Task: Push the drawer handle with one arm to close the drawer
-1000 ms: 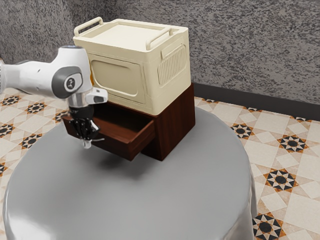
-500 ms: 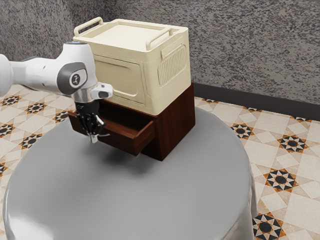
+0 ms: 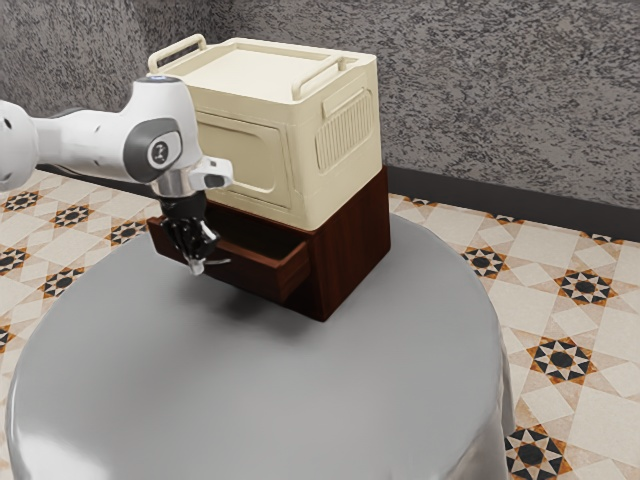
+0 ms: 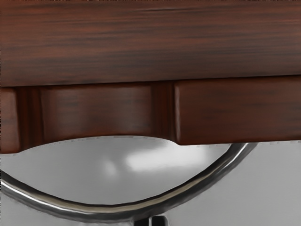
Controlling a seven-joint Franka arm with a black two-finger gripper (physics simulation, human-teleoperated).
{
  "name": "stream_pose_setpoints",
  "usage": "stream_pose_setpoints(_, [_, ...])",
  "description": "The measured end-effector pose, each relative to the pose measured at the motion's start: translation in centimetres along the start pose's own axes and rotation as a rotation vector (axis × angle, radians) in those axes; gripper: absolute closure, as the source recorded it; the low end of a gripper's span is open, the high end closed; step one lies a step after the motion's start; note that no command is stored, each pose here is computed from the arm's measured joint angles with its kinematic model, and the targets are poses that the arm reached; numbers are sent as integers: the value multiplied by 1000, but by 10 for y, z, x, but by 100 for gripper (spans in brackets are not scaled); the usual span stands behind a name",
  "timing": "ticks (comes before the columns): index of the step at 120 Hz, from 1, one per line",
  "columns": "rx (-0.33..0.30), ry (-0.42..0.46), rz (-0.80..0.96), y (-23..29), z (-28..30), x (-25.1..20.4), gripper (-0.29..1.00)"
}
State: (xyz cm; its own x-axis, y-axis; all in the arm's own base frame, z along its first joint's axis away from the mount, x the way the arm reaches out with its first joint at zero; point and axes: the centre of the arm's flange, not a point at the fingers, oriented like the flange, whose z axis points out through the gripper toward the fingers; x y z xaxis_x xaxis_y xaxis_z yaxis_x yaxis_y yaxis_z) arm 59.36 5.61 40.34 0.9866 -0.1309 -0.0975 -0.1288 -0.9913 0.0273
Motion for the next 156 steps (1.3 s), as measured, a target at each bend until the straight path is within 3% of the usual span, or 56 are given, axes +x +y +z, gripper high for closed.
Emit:
stream_pose_setpoints(98, [4,76,26,-9,8,39,79])
stream_pose_setpoints(156, [74,105,260,-28,4,53,79])
